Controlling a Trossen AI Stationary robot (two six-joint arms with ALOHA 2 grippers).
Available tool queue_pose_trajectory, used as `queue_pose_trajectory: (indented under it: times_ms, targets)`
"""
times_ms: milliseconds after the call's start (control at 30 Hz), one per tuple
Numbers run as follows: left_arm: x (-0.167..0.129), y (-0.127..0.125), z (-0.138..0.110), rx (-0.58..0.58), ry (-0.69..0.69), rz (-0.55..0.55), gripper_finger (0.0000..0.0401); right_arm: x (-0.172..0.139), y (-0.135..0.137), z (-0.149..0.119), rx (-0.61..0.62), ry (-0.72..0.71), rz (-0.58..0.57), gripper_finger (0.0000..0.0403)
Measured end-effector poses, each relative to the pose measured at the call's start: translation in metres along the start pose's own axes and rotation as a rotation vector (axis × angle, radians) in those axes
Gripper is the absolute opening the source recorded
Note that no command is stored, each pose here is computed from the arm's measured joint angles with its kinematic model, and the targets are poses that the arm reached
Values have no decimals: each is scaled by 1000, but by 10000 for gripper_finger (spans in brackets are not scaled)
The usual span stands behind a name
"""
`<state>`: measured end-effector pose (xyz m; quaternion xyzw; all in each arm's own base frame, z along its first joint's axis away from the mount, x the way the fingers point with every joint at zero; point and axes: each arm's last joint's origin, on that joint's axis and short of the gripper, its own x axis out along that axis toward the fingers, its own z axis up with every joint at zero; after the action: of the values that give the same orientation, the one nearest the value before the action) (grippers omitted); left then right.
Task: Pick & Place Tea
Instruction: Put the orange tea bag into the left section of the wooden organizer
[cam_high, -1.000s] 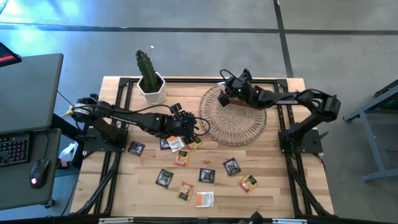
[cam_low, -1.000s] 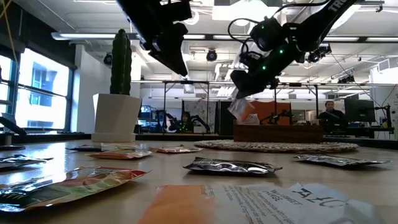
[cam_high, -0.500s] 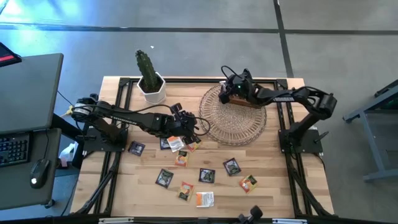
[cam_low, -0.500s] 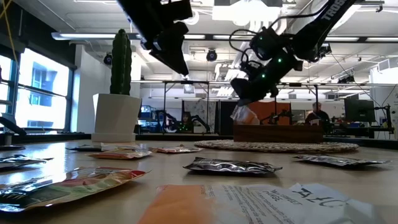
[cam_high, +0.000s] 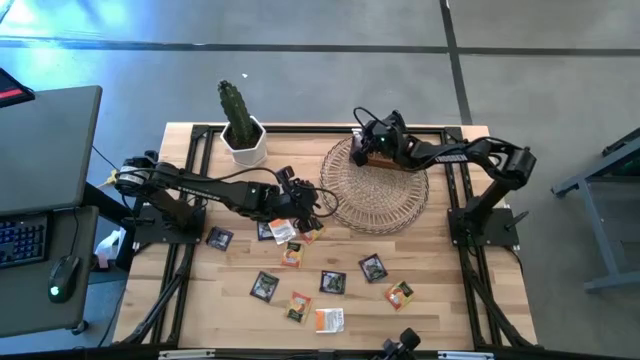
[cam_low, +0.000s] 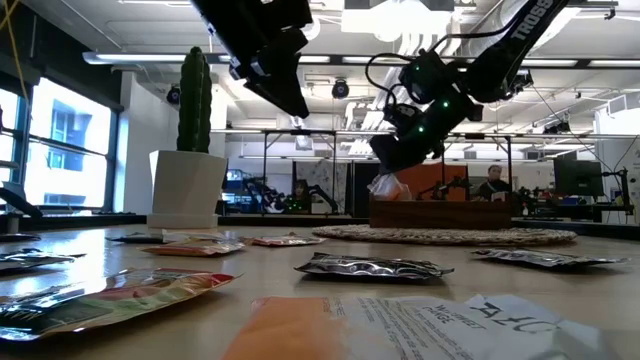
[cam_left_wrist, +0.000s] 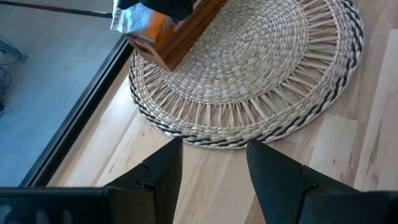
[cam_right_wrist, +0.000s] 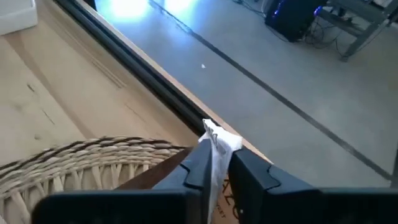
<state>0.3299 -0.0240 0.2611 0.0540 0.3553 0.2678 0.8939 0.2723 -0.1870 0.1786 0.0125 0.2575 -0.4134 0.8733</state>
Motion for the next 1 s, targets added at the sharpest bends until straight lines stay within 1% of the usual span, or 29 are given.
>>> queue_pose_trajectory:
  times_ms: [233, 400, 633, 833, 1000]
  targets:
    - [0, -1, 0, -1, 3, -23, 174, -5, -3, 3, -72, 4, -93, 103]
    - [0, -1, 0, -1, 4, -25, 174, -22, -1, 11, -101, 13, -75, 117]
    - [0, -1, 0, 1, 3, -29, 174, -61, 11, 28, -136, -41, 16, 117]
    - [0, -1, 1, -3, -1, -41, 174, -90, 27, 41, -142, -132, 193, 109]
    - [0, -4, 1, -8, 7, -115, 174, -105, 40, 44, -159, -171, 268, 106]
